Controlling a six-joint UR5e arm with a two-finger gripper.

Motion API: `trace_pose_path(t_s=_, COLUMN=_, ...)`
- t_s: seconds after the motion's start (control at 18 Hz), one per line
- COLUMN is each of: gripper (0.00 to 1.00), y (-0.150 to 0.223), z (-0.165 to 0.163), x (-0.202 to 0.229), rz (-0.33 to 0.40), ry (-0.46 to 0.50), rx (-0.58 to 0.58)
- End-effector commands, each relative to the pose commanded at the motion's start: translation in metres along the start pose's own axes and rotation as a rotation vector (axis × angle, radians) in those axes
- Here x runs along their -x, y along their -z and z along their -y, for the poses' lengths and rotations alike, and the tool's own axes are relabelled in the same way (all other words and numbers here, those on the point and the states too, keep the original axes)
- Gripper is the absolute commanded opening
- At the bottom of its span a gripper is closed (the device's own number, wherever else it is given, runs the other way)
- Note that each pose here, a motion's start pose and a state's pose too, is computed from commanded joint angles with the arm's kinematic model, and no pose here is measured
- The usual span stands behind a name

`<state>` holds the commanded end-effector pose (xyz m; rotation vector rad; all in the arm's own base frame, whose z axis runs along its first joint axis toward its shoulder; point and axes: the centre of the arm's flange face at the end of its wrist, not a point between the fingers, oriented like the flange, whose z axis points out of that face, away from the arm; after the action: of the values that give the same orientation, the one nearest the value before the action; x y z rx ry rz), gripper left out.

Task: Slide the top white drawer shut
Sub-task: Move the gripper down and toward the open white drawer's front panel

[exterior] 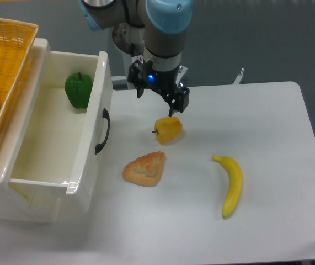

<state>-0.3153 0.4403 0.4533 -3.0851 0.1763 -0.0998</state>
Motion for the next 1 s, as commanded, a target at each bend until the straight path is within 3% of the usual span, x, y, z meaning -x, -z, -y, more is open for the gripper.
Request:
trace_pose_path(t_s=0.72, gripper=1.00, y=-0.032, z=-0.003, x=0.026, rz=-0.051, ry=0.060, rx=0.030)
trace_pose_path(t_s=1.0, gripper=1.00, y=-0.049, z=0.006, x=0.032, rz=-0.037, ry=0.207, rx=0.028)
